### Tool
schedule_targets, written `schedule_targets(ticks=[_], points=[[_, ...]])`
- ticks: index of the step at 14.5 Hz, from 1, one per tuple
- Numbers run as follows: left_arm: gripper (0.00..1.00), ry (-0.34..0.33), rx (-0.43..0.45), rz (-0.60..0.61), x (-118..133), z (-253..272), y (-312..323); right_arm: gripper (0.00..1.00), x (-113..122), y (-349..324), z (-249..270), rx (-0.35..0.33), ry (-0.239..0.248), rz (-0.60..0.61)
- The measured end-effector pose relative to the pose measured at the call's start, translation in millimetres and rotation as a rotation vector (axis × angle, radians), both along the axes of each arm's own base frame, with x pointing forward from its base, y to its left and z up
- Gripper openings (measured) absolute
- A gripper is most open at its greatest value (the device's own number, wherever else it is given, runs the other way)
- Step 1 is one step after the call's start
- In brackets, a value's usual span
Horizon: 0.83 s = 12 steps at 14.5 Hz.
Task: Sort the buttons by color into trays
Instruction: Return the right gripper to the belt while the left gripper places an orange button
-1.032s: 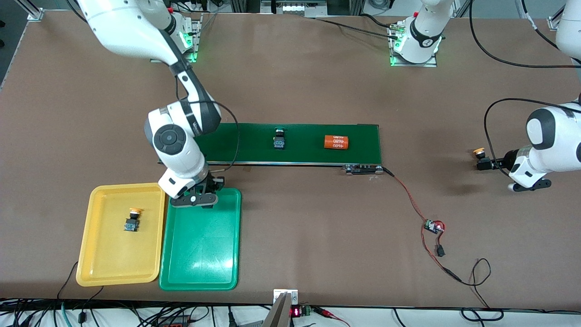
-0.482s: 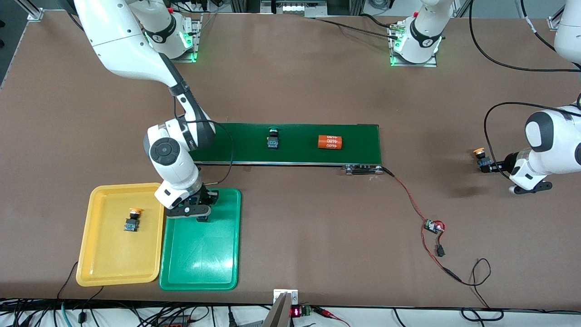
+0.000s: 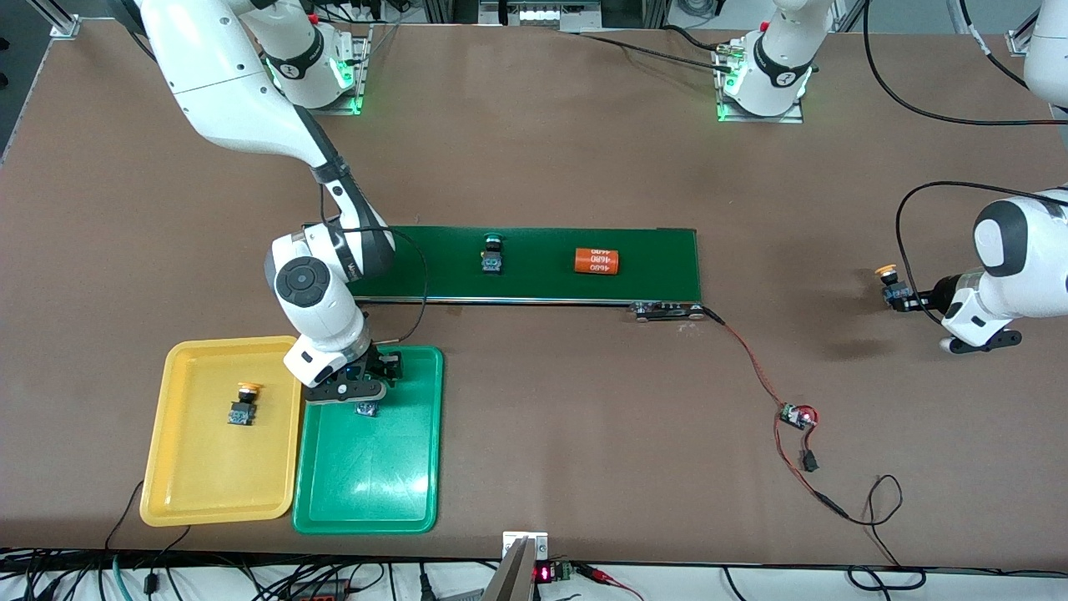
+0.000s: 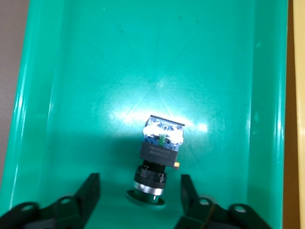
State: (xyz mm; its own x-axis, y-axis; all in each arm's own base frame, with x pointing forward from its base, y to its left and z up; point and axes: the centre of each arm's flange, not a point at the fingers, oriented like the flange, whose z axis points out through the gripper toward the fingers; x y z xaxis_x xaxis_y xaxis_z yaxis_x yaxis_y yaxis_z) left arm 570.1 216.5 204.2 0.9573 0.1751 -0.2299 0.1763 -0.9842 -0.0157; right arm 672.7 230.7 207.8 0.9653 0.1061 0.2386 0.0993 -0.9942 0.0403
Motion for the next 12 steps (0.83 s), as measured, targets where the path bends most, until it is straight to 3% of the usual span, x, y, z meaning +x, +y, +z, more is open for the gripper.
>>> schedule_targets(ticks=[1, 2, 4, 9, 12], points=[[0.35, 0.000, 0.000, -0.005, 0.1, 1.6, -0.1, 0.95, 0.3, 0.3, 0.6, 0.000, -0.001, 0.000], [0.35, 0.006, 0.000, -0.010, -0.3, 4.4, -0.5, 1.00, 0.7, 0.5, 1.8, 0.001, -0.003, 0.000], [0.35, 0.034, -0.003, -0.023, -1.4, 16.5, -5.5, 1.00, -0.5, -0.1, 9.3, -0.010, 0.017, -0.004], [0.35, 0.092, -0.026, -0.214, 14.7, 86.7, -119.5, 1.00, -37.2, 29.5, 98.4, -0.082, 0.206, -0.050], [0.35, 0.072, -0.052, -0.346, 19.5, 110.7, -215.0, 1.00, -69.6, 55.8, 139.5, -0.046, 0.316, -0.090]])
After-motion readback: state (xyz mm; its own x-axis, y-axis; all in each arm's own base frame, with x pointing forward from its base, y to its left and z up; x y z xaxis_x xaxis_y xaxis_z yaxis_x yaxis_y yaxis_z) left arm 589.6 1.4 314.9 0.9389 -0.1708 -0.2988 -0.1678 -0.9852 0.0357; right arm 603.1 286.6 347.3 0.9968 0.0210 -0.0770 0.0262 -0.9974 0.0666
